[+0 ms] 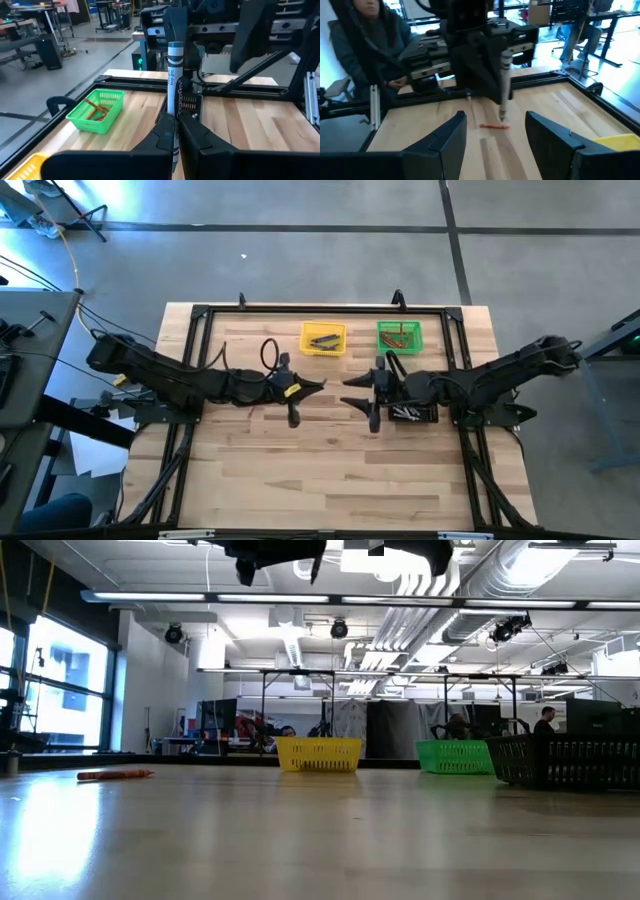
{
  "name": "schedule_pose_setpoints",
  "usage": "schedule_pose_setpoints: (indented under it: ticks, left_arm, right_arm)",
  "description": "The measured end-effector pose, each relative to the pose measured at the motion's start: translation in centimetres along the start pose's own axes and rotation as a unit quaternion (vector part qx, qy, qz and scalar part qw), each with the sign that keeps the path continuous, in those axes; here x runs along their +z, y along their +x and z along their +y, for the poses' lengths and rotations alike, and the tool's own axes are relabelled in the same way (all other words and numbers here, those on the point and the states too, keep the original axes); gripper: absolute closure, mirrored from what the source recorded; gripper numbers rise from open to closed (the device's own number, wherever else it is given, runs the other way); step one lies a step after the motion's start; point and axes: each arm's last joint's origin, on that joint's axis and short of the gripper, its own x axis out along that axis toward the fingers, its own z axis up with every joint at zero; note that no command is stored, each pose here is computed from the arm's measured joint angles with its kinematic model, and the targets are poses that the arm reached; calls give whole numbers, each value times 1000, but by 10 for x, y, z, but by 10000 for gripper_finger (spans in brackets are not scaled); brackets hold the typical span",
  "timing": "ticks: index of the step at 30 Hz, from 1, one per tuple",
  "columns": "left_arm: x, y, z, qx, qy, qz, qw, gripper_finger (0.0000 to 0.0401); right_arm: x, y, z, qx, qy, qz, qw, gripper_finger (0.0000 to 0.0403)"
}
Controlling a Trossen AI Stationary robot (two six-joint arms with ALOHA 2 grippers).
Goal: Sort crayons
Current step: Put the gray crayon into the black bin
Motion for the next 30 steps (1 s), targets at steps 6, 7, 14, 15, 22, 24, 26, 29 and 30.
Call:
schedule_pose_setpoints:
  ticks: [6, 7, 14, 15, 22, 24, 26, 29, 30]
  left_arm:
    - [-8, 11, -12, -15, -9, -21, 1000, 400]
    - [-9, 12, -14, -18, -10, -22, 1000, 400]
    - [-10, 14, -23, -30, -18, -47, 998, 400]
    - [-9, 14, -23, -30, -20, -50, 998, 400]
    - [-8, 14, -23, -30, -32, -57, 997, 400]
    - [-6, 14, -23, -31, -36, -65, 997, 400]
    - [-5, 14, -23, -30, -37, -68, 997, 400]
    - [-5, 14, -23, -30, -38, -69, 996, 400]
    - [-5, 14, -23, -30, -38, -69, 996, 400]
  right_arm:
    - [0, 0, 1, 1, 2, 1, 1000, 206]
    - [0, 0, 0, 0, 2, 1, 1000, 206]
    - [0, 0, 0, 0, 2, 1, 1000, 206]
    - [0, 0, 0, 0, 1, 1, 1000, 206]
    - [3, 1, 1, 2, 4, -14, 1000, 206]
    - [2, 3, 2, 3, 3, -22, 1000, 206]
    - [2, 7, 3, 4, -3, -33, 999, 206]
    - [1, 14, 5, 5, -12, -55, 998, 206]
    - [1, 15, 6, 6, -15, -62, 998, 206]
